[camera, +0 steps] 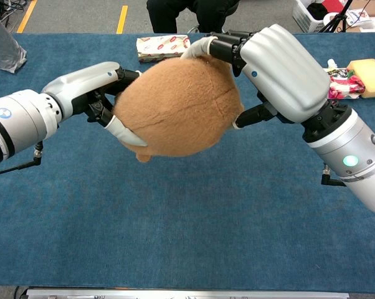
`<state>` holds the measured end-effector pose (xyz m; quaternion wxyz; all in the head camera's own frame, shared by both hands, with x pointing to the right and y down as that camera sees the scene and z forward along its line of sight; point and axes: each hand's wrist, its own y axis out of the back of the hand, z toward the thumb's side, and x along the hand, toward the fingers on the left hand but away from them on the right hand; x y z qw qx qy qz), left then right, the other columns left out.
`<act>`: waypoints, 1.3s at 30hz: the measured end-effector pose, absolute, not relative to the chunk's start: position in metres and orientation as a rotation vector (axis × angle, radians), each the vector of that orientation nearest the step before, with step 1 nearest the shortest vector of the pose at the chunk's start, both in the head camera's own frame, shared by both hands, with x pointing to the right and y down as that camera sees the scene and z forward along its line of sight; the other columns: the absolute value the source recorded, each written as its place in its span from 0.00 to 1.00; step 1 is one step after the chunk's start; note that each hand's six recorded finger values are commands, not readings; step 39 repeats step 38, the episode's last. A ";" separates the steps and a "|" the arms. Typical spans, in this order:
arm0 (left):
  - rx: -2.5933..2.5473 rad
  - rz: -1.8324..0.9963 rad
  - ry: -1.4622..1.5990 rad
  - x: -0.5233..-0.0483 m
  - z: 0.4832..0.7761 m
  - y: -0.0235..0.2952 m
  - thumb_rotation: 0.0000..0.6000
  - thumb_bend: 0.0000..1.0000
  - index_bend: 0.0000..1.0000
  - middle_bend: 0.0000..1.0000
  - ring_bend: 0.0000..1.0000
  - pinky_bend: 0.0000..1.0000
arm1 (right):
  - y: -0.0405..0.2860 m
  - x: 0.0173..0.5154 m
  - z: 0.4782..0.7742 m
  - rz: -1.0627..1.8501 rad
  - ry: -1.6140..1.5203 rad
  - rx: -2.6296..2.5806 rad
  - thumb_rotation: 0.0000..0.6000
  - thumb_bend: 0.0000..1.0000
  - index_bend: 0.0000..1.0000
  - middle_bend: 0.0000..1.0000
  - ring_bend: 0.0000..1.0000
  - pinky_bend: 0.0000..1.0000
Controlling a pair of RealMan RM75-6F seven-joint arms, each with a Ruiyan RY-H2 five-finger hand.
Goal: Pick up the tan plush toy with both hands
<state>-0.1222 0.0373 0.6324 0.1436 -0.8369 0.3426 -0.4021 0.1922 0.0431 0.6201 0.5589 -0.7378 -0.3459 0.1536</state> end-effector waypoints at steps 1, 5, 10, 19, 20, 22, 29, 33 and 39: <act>-2.416 -1.159 0.982 -0.122 0.633 0.038 1.00 0.25 0.58 0.63 0.56 0.82 | 0.043 0.192 0.620 0.363 -0.815 -1.740 1.00 0.00 0.66 0.67 0.68 0.58; -2.441 -1.163 0.957 -0.123 0.634 0.040 1.00 0.19 0.35 0.38 0.37 0.65 | 0.043 0.192 0.621 0.365 -0.814 -1.741 1.00 0.00 0.65 0.67 0.68 0.59; -2.483 -1.190 0.901 -0.125 0.638 0.044 1.00 0.01 0.08 0.05 0.12 0.40 | 0.043 0.193 0.621 0.368 -0.814 -1.741 1.00 0.00 0.65 0.67 0.68 0.59; -2.516 -1.228 0.875 -0.133 0.643 0.042 1.00 0.00 0.00 0.00 0.00 0.11 | 0.044 0.194 0.621 0.373 -0.812 -1.741 1.00 0.00 0.66 0.67 0.68 0.59; -2.515 -1.227 0.879 -0.133 0.643 0.041 1.00 0.00 0.00 0.00 0.00 0.09 | 0.044 0.195 0.621 0.373 -0.811 -1.741 1.00 0.00 0.66 0.67 0.68 0.59; -2.515 -1.225 0.889 -0.135 0.643 0.040 1.00 0.00 0.00 0.00 0.00 0.08 | 0.044 0.196 0.621 0.375 -0.811 -1.739 1.00 0.00 0.66 0.67 0.68 0.59; -2.550 -1.235 0.957 -0.147 0.641 0.040 1.00 0.00 0.00 0.00 0.00 0.07 | 0.043 0.200 0.620 0.386 -0.808 -1.733 1.00 0.00 0.66 0.67 0.68 0.59; -2.560 -1.242 0.992 -0.159 0.636 0.041 1.00 0.00 0.00 0.00 0.00 0.07 | 0.044 0.201 0.620 0.386 -0.806 -1.736 1.00 0.00 0.66 0.67 0.68 0.59; -2.565 -1.242 1.016 -0.166 0.635 0.043 1.00 0.00 0.00 0.00 0.00 0.07 | 0.045 0.200 0.620 0.384 -0.805 -1.742 1.00 0.00 0.66 0.67 0.68 0.59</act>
